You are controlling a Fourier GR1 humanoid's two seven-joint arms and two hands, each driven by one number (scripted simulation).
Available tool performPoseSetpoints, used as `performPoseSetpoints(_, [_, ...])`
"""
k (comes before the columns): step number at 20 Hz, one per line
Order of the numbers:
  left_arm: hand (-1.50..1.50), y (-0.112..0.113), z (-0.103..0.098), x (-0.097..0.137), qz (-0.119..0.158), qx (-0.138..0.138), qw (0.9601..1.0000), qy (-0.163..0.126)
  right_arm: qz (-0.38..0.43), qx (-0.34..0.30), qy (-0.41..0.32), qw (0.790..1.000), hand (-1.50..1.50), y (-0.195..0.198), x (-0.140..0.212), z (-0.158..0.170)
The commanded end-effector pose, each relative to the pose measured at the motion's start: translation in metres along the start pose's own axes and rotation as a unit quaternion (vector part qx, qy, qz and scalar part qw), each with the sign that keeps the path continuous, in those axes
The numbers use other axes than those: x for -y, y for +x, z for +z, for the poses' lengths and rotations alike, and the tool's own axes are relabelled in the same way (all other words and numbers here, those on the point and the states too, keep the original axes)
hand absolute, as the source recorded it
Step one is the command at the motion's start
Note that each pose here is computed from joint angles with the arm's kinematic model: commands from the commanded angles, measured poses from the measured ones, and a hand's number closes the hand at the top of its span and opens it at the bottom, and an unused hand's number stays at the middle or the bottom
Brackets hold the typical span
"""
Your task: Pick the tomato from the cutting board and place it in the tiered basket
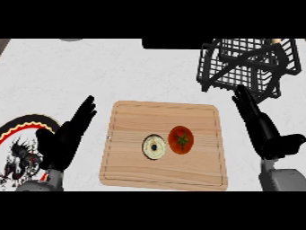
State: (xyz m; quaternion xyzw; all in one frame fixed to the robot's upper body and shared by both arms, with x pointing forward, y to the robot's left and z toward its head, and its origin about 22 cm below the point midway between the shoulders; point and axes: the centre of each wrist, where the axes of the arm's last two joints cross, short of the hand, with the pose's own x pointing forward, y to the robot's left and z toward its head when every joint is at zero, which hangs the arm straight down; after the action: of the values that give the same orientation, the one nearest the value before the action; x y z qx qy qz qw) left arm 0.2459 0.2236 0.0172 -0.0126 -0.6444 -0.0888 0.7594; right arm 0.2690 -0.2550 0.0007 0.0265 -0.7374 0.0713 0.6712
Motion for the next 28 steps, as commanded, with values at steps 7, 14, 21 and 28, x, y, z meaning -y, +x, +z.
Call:
performPoseSetpoints(7, [0.00, 0.005, -0.005, -0.063, -0.100, 0.025, 0.9862, 0.130, -0.193, 0.186, -0.199, 0.943, 1.50, 0.029, -0.003, -0.002])
performPoseSetpoints(14, [0.00, 0.000, -0.010, -0.082, -0.144, 0.050, 0.9765, 0.152, 0.010, -0.009, -0.278, 0.961, -1.50, 0.000, -0.040, 0.081])
performPoseSetpoints(21, [0.00, 0.014, -0.011, -0.084, -0.146, 0.051, 0.9754, 0.157, 0.189, -0.084, -0.105, 0.973, -1.50, 0.051, 0.003, 0.097])
performPoseSetpoints(28, [0.00, 0.019, -0.023, -0.066, -0.154, 0.059, 0.9755, 0.145, 0.290, -0.141, -0.026, 0.946, -1.50, 0.126, -0.028, 0.070])
